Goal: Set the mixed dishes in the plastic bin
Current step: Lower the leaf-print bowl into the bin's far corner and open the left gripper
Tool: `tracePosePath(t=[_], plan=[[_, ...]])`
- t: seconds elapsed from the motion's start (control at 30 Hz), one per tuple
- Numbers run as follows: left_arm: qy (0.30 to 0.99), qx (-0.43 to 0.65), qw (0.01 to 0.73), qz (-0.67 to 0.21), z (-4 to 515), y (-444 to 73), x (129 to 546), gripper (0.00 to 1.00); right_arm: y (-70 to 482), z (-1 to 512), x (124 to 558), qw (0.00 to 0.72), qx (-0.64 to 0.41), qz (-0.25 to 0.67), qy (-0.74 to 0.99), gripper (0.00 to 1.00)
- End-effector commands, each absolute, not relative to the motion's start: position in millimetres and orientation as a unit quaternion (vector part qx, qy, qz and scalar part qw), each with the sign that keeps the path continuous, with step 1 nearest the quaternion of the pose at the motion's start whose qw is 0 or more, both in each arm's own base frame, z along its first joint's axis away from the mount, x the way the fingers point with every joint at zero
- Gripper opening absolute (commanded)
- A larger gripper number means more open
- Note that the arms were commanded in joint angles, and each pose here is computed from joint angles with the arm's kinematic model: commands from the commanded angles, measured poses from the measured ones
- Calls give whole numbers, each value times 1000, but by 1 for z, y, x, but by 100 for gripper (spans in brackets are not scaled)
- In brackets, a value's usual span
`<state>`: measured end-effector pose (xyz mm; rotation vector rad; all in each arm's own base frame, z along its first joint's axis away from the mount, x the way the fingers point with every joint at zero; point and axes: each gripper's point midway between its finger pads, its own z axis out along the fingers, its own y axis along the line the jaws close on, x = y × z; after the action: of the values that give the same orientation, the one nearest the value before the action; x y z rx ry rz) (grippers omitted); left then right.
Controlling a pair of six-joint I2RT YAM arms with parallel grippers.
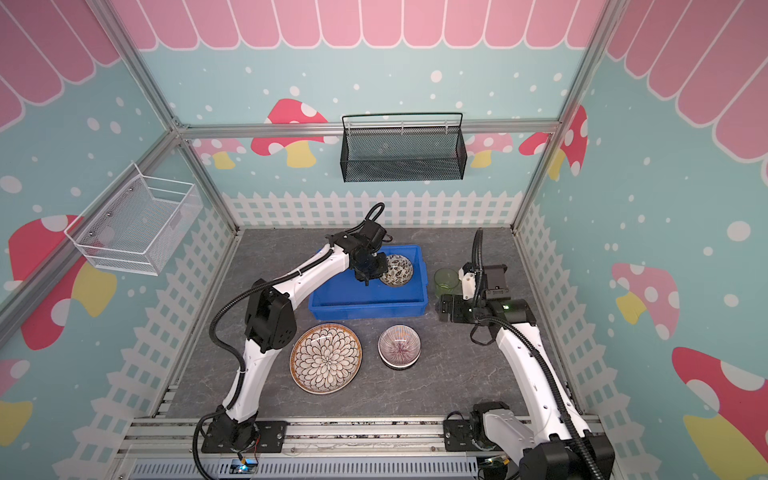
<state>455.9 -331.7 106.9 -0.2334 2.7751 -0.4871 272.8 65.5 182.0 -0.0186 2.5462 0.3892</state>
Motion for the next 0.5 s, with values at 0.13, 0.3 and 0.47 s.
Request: tracePosePath(t=[0.13,0.3,0.47], plan=[[957,-135,161,-200,110,-342,472,0,64,175,275,278,-15,151,949,99],[955,-147,160,-201,105,-344,476,0,62,173,275,278,-15,152,948,99],[954,-152,163,-203,102,-345,482,0,61,171,275,276,-14,155,948,99]])
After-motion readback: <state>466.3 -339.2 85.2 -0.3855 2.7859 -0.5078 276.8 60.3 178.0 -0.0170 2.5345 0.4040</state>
